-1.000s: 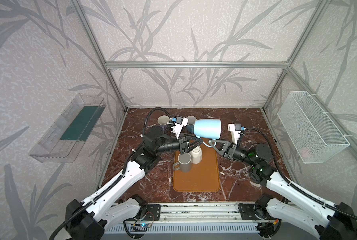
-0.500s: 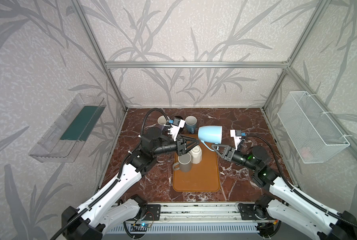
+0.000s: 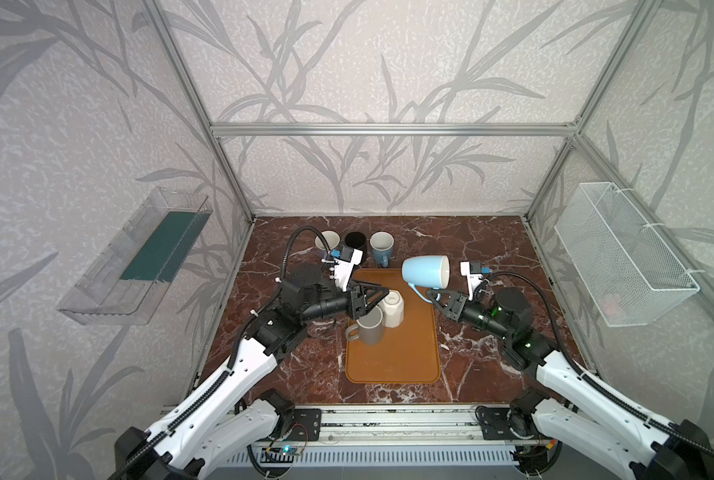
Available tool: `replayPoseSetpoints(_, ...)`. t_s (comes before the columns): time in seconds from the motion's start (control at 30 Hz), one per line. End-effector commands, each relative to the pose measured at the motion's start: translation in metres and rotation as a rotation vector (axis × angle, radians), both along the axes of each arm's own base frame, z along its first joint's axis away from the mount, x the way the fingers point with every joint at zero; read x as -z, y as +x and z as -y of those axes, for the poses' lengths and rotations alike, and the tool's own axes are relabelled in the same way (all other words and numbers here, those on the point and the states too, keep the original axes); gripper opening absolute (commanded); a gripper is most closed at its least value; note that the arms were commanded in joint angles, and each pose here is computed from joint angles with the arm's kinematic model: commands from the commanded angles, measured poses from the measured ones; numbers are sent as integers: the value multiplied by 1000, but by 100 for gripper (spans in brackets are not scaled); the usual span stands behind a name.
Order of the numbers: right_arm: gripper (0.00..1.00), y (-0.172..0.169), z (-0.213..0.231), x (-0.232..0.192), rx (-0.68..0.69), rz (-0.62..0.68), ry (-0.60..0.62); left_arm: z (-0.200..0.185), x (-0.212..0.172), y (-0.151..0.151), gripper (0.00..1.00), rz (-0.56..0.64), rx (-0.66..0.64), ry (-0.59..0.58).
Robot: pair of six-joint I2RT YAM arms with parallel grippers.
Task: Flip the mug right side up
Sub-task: 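Open the left gripper and draw it back while the right gripper carries the mug away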
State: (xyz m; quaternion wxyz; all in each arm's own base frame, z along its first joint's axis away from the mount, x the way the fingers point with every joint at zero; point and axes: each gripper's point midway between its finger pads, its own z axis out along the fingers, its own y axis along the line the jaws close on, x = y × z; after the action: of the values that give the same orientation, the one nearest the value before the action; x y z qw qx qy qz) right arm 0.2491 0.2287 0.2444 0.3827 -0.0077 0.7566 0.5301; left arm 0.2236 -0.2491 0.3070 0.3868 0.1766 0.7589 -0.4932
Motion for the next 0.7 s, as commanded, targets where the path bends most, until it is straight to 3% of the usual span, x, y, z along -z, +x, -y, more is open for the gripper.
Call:
replayPoseSetpoints(0.0,0,13,5,-42,42,151,-13,-11,6,5,39,6,-64,43)
replayPoseSetpoints(0.17,0,29,8,-33,75,148,-143,-30,35,15,39,-64,-183,170)
replayPoseSetpoints(0.67,0,91,9,-1,160,89,-481,-65,73,21,37,-122,-351,327)
